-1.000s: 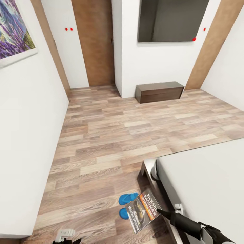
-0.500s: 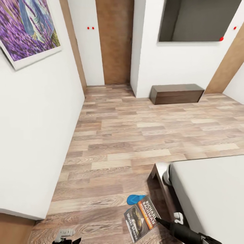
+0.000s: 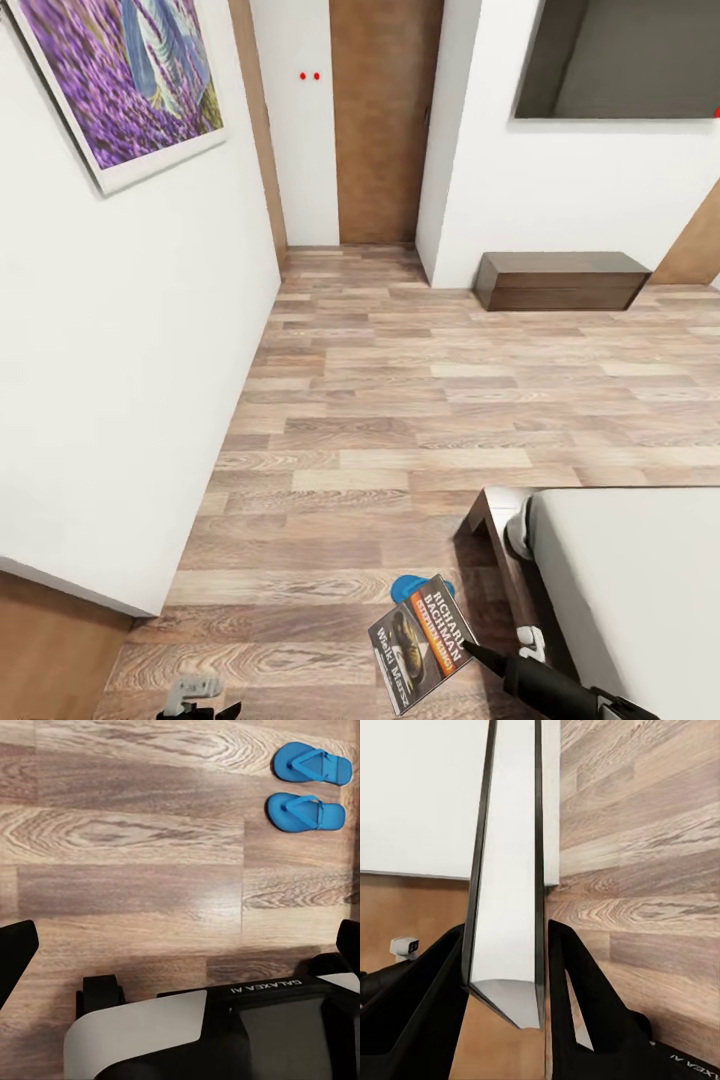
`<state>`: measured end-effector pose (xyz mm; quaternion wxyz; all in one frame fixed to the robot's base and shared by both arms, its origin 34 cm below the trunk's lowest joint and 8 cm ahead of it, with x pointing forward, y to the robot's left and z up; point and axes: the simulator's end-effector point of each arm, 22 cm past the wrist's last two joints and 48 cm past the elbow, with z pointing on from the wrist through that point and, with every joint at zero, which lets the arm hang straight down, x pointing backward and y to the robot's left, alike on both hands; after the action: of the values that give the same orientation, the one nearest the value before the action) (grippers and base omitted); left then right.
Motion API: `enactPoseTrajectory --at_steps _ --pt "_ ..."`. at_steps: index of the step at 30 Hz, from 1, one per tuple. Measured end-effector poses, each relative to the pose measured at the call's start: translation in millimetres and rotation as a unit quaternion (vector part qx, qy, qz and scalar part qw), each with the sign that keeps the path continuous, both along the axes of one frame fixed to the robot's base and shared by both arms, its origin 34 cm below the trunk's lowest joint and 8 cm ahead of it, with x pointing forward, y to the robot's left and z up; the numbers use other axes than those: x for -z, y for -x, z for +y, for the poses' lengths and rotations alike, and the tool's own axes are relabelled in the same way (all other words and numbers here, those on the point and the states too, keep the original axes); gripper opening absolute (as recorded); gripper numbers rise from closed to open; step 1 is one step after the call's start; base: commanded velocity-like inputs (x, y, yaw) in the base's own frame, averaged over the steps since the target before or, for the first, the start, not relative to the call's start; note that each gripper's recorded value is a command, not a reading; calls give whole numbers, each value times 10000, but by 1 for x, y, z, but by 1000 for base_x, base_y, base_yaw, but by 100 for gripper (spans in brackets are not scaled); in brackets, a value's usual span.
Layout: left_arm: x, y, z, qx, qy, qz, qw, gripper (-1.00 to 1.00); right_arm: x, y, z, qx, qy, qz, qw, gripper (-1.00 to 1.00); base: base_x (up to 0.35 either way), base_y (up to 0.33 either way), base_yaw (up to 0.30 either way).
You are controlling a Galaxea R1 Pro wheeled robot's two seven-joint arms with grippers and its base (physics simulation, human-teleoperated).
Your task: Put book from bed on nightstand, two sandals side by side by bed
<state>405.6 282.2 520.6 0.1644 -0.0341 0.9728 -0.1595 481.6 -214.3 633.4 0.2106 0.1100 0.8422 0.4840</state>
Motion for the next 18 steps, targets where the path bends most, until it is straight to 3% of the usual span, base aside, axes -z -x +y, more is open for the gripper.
enactPoseTrajectory --at_steps 18 --pt "-5 -8 -6 -37 -23 -104 9999 100 -6 -6 0 1 38 -100 9999 -100 0 0 3"
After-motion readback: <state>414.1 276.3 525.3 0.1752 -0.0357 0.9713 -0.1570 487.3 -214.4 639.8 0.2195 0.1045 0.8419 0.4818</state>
